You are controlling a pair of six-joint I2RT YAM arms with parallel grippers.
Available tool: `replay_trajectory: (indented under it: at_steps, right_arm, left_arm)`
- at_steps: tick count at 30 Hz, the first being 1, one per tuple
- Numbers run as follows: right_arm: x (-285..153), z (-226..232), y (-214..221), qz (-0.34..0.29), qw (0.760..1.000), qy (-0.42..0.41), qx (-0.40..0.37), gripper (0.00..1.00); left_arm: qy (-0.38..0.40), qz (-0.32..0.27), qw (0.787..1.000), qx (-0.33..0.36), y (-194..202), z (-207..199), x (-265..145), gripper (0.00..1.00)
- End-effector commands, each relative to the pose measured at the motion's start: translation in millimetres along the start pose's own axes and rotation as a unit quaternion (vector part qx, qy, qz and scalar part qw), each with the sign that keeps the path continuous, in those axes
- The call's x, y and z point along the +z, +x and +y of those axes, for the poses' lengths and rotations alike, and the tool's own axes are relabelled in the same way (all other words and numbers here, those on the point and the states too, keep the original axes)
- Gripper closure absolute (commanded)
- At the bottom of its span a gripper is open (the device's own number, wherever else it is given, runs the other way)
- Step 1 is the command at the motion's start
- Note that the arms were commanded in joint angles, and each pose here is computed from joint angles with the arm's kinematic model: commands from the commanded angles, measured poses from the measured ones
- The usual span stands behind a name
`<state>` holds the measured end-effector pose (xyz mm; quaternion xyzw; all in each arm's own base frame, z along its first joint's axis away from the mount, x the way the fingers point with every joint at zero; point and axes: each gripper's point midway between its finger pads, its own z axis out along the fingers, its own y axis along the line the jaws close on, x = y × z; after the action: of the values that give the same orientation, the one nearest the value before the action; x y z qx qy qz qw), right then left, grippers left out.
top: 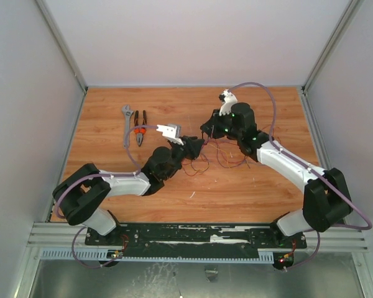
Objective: Zip-tie the wires
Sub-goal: Tie the cable at the center of the board.
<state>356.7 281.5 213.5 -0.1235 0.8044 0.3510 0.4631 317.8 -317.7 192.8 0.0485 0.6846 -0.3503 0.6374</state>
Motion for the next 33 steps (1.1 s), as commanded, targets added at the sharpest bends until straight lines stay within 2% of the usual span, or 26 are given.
replay_trajectory:
  at_steps: [1,33]
  right_arm:
    - [-8,12,-11,-0.027,0.999,-0.016,-0.001,1.0]
    - [-12,18,-11,-0.027,0.999,-0.03,0.001,1.0]
  left_arm:
    - [-0.013,-0.043,0.999,-0.025,-22,-5,11,0.59]
    - [-0.025,-0.079,0.996,-0.015,-29,-4,32,0.65]
